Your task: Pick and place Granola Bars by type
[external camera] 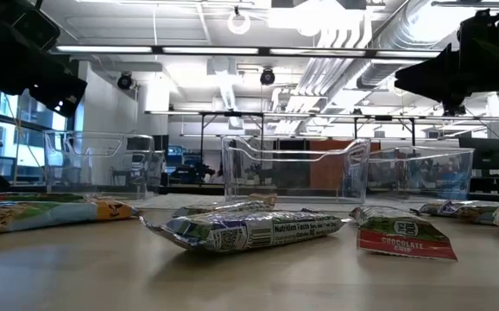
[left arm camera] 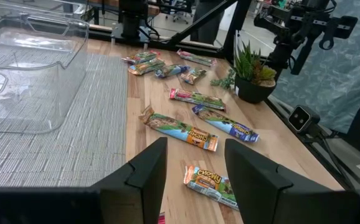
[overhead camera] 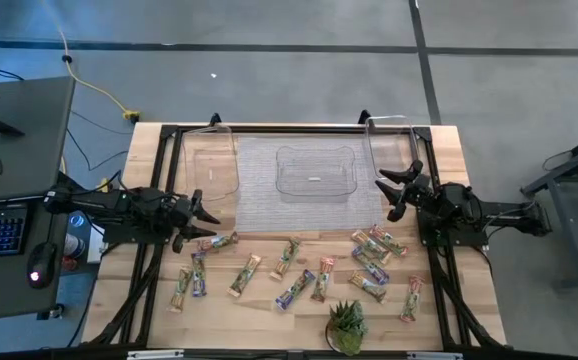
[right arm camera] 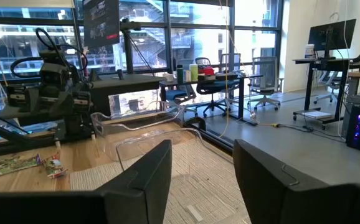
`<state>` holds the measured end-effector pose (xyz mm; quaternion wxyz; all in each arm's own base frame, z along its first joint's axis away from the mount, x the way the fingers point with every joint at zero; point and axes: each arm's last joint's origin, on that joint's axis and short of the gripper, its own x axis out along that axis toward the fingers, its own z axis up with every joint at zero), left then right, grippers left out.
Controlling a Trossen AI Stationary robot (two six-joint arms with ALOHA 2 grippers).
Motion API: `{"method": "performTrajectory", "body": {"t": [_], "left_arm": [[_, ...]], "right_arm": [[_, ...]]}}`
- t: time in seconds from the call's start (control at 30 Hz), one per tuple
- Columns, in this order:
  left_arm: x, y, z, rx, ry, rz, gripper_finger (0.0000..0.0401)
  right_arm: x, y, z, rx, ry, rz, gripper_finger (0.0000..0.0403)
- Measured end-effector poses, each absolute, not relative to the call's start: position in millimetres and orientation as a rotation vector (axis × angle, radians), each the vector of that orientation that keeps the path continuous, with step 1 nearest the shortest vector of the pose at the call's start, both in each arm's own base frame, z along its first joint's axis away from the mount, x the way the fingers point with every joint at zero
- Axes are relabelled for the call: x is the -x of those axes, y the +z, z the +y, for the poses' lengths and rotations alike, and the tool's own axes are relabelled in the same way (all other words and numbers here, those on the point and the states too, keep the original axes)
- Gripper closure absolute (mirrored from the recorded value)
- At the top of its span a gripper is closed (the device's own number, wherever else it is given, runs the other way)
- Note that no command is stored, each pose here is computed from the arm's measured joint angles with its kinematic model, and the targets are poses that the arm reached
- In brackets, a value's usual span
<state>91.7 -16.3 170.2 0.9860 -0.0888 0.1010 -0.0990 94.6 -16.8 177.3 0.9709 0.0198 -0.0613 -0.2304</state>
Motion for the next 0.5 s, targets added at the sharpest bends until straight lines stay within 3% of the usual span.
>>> {"method": "performTrajectory", "body": {"t": [0.5], "left_arm": [[-92.3, 179.7, -13.2, 0.077, -0.101, 0.118, 0.0245]], "right_arm": [[-94.6, 177.3, -16.8, -0.040, -0.466, -0.124, 0.0247]]}}
